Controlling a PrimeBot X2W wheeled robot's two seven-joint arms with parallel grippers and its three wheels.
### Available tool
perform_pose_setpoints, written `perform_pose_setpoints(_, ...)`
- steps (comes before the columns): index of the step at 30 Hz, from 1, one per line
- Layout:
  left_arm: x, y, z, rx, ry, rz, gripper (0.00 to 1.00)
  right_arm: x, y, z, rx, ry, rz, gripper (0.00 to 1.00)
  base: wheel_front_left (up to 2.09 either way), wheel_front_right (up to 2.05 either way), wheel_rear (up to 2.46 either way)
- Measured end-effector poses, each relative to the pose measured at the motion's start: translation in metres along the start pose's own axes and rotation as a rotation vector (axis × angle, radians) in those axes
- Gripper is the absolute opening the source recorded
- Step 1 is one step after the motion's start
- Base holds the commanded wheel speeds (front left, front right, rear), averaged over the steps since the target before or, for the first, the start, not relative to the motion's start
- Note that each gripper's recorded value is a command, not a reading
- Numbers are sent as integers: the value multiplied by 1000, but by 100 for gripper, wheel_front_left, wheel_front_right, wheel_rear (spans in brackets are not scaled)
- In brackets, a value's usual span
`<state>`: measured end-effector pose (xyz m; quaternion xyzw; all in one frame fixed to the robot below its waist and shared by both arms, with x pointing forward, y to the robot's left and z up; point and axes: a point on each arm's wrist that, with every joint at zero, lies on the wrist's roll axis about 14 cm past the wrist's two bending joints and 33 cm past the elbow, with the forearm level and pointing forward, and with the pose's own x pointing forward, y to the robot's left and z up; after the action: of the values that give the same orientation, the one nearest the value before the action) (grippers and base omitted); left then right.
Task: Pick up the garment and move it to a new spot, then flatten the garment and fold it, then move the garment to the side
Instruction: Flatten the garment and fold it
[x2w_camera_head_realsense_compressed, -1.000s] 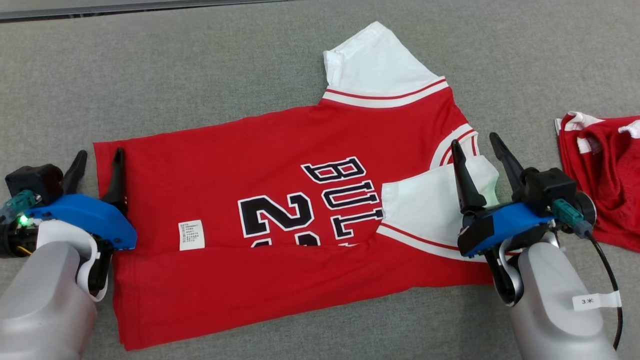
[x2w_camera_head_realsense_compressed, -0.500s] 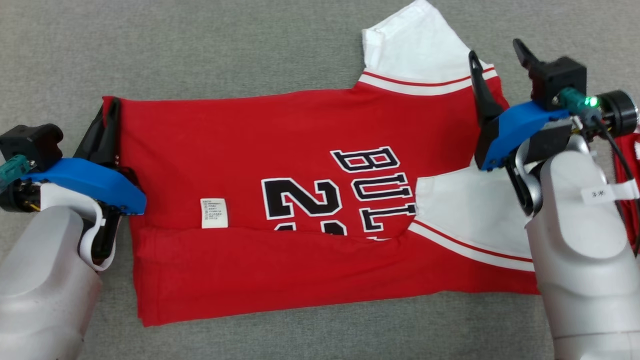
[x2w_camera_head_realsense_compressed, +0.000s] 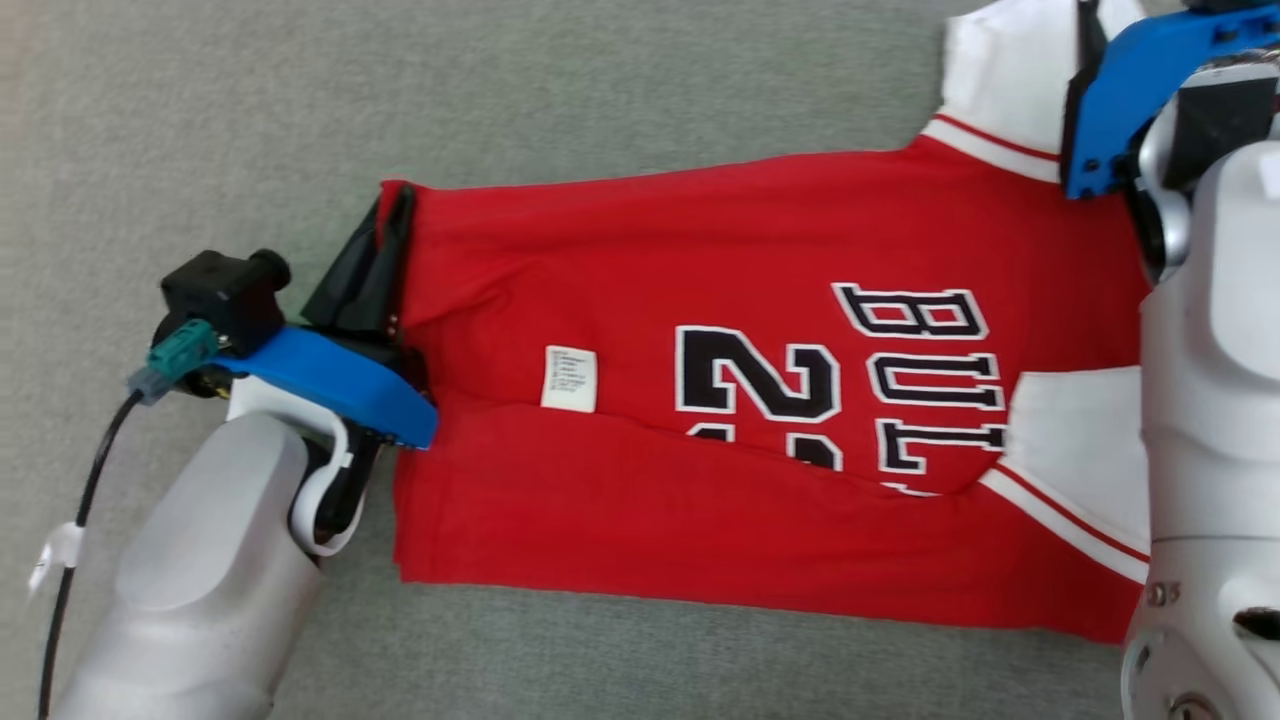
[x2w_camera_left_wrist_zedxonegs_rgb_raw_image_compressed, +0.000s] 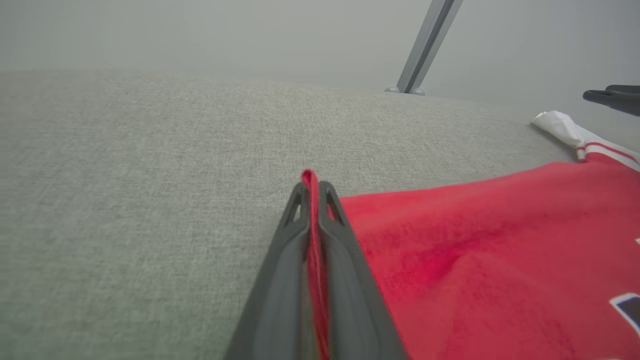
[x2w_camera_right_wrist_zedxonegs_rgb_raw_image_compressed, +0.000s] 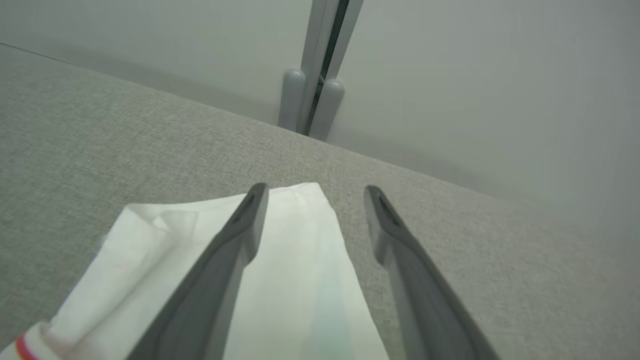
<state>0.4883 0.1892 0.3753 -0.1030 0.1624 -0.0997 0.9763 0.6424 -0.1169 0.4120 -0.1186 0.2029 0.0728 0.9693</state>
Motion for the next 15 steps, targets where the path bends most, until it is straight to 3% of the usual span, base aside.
perform_pose_setpoints(12,-14,5,-6,4,20,7,0,33,1,-45,30,176,-69,100,0,0,0)
perform_pose_setpoints(13,-14,6,-7,3,22,9,0,34,2,-48,29,183,-67,87,0,0,0)
perform_pose_setpoints(14,-15,7,-7,1,23,11,0,36,4,-49,31,186,-63,33,0,0,0)
perform_pose_setpoints(15,-15,8,-8,2,25,13,0,37,5,-50,33,187,-59,0,0,0,0)
